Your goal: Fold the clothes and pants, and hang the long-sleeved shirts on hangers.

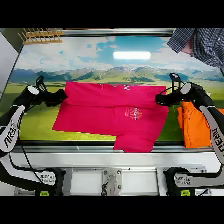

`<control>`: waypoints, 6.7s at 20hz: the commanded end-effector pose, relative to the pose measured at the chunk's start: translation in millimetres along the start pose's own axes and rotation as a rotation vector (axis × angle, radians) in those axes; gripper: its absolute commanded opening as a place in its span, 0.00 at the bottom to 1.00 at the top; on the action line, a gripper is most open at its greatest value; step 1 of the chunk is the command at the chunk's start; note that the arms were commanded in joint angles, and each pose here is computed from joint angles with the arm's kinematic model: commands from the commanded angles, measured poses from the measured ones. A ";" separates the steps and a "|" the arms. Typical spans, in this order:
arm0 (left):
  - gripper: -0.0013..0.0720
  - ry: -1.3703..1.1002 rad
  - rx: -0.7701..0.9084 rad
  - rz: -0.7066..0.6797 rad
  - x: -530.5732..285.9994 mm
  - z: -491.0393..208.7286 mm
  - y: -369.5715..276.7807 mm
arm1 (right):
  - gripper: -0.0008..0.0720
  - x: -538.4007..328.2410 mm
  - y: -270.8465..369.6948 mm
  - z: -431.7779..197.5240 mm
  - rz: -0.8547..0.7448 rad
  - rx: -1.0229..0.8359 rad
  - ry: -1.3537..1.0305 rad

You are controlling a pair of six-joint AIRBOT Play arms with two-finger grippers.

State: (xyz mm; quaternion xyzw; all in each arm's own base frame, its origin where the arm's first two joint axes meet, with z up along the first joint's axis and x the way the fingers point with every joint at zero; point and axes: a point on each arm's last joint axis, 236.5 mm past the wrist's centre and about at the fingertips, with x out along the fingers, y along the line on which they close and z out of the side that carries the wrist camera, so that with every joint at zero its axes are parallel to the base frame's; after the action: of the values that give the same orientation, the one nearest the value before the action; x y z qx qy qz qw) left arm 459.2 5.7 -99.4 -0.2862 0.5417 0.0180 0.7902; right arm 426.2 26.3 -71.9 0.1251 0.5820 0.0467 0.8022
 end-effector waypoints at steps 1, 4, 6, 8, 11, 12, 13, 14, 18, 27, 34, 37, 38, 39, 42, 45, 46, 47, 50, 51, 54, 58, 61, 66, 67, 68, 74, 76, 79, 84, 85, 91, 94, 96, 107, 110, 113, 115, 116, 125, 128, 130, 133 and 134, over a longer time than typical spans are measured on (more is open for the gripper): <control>0.78 -0.047 -0.017 -0.016 -25.1 9.9 -5.2 | 0.55 -19.0 8.7 8.6 0.030 0.022 -0.046; 0.78 -0.118 0.000 0.016 -88.4 25.6 11.7 | 0.56 -80.3 -4.0 12.4 0.000 0.014 -0.113; 0.78 -0.094 -0.012 0.080 -116.9 5.2 42.5 | 0.56 -113.6 -8.0 -0.2 -0.003 0.025 -0.122; 0.78 -0.038 -0.068 0.125 -125.5 -33.9 73.9 | 0.55 -135.3 -4.4 -11.3 -0.003 0.020 -0.148; 0.78 0.030 -0.180 0.151 -114.3 -101.2 107.1 | 0.55 -150.4 6.4 -24.5 0.022 0.019 -0.185; 0.78 0.049 -0.207 0.151 -107.7 -118.2 112.1 | 0.55 -151.9 7.7 -27.3 0.025 0.019 -0.189; 0.78 0.070 -0.228 0.149 -100.3 -132.9 114.4 | 0.55 -152.3 7.9 -29.5 0.025 0.019 -0.189; 0.78 0.082 -0.256 0.133 -93.8 -142.3 112.8 | 0.55 -152.5 8.0 -30.4 0.025 0.019 -0.189; 0.77 0.051 -0.366 0.075 -74.2 -144.9 108.2 | 0.55 -152.4 10.2 -30.3 0.035 0.023 -0.190; 0.22 0.057 -0.299 0.005 -37.0 -137.1 56.5 | 0.55 -150.7 10.0 -34.5 0.037 0.024 -0.173; 0.03 0.105 -0.149 0.026 -54.4 -140.0 46.7 | 0.56 -127.7 -3.7 -107.7 0.017 0.040 0.063; 0.03 0.089 -0.028 0.083 -80.3 -141.6 52.1 | 0.56 -95.6 -6.7 -180.2 0.048 0.112 0.234; 0.03 0.075 0.001 0.102 -89.3 -140.8 53.7 | 0.56 -84.4 0.2 -204.2 0.085 0.145 0.287; 0.03 0.060 0.025 0.113 -97.4 -139.6 53.6 | 0.56 -75.1 9.6 -223.4 0.131 0.185 0.332; 0.03 0.015 0.038 0.097 -111.8 -135.0 44.7 | 0.56 -52.2 30.9 -260.7 0.238 0.271 0.390; 0.03 0.005 0.039 0.095 -114.7 -133.8 43.1 | 0.56 -37.9 35.0 -272.1 0.259 0.336 0.378; 0.03 0.005 0.038 0.094 -114.6 -133.8 42.8 | 0.56 -35.5 34.7 -273.0 0.257 0.342 0.373; 0.03 0.004 0.037 0.093 -114.6 -133.6 42.7 | 0.55 -33.9 35.5 -272.7 0.255 0.336 0.367; 0.03 0.005 0.037 0.093 -114.6 -133.7 42.7 | 0.54 -27.3 40.7 -265.6 0.247 0.306 0.328; 0.03 0.004 0.037 0.093 -114.6 -133.6 42.7 | 0.54 -24.5 41.7 -263.6 0.240 0.296 0.318; 0.03 0.004 0.038 0.094 -114.8 -133.5 42.8 | 0.20 -19.2 40.3 -255.6 0.224 0.274 0.278; 0.03 0.020 -0.005 0.101 -127.2 -138.8 52.1 | 0.03 -43.6 31.0 -238.5 0.168 0.134 0.257; 0.03 0.032 -0.037 0.105 -156.9 -152.5 64.0 | 0.03 -86.4 22.2 -224.7 0.092 -0.004 0.236; 0.03 0.049 -0.022 0.090 -175.9 -169.6 54.2 | 0.03 -134.3 28.2 -184.3 0.059 -0.082 0.112; 0.03 0.048 -0.011 0.088 -173.3 -168.2 51.3 | 0.03 -137.6 29.4 -172.7 0.058 -0.085 0.089; 0.03 0.051 -0.010 0.085 -169.3 -164.1 48.5 | 0.03 -139.2 30.1 -160.3 0.056 -0.087 0.067; 0.03 0.068 0.038 0.075 -128.5 -92.2 22.9 | 0.03 -121.3 27.0 -64.3 0.042 -0.073 -0.038; 0.03 0.084 0.047 0.073 -112.2 -65.8 15.4 | 0.03 -108.7 24.2 -32.5 0.037 -0.066 -0.056; 0.03 0.113 0.077 0.067 -85.8 -36.4 2.4 | 0.03 -87.1 22.9 11.3 0.046 -0.050 -0.084; 0.03 0.118 0.095 0.062 -49.1 5.2 -7.8 | 0.03 -41.5 32.7 67.0 0.085 -0.033 -0.143; 0.03 0.116 0.096 0.060 -43.8 13.2 -8.4 | 0.03 -33.0 33.8 75.2 0.087 -0.029 -0.163; 0.85 -0.029 0.037 -0.082 -45.1 84.6 -50.1 | 0.96 -35.1 57.9 143.6 0.207 0.135 -0.434; 0.85 -0.097 0.069 -0.093 -77.9 111.4 -59.3 | 0.96 -58.3 45.4 149.9 0.201 0.110 -0.461; 0.85 -0.071 0.078 -0.096 -90.2 104.1 -61.6 | 0.96 -56.7 24.0 125.8 0.198 0.070 -0.350; 0.03 0.255 0.197 -0.091 -32.7 -45.9 -96.4 | 0.98 5.8 -74.5 9.3 0.348 0.242 0.140; 0.03 0.265 0.255 -0.104 -21.7 -63.5 -119.1 | 0.98 21.3 -44.0 11.2 0.458 0.250 0.156; 0.03 0.243 0.297 -0.117 -15.5 -69.3 -137.9 | 0.98 37.4 -13.8 9.6 0.533 0.266 0.187; 0.03 0.246 0.321 -0.124 -13.3 -76.2 -147.0 | 0.98 45.3 6.0 10.1 0.578 0.277 0.199; 0.03 0.249 0.330 -0.126 -12.5 -79.4 -150.4 | 0.98 47.8 13.7 9.3 0.592 0.277 0.206; 0.03 0.272 0.356 -0.133 -11.2 -92.1 -159.9 | 0.03 36.4 10.4 11.7 0.471 0.239 0.197; 0.03 0.299 0.388 -0.138 -10.0 -106.9 -169.3 | 0.03 -7.9 -33.6 -3.7 0.225 0.163 0.230; 0.03 0.287 0.418 -0.152 -4.3 -118.1 -187.0 | 0.03 -45.9 -57.0 -13.4 0.071 0.118 0.248; 0.03 0.302 0.485 -0.178 16.4 -144.5 -222.9 | 0.03 -98.4 -51.6 -13.2 0.008 0.079 0.242; 0.03 0.319 0.514 -0.190 24.3 -154.7 -236.8 | 0.03 -113.1 -43.8 -10.0 0.007 0.073 0.230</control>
State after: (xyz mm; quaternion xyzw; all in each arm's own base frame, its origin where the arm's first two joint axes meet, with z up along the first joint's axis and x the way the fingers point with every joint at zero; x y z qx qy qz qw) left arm 420.8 -229.6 -50.4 -0.1431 0.6182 -0.2108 0.7436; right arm 400.1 -25.2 -20.7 0.1866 0.6580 0.0795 0.7252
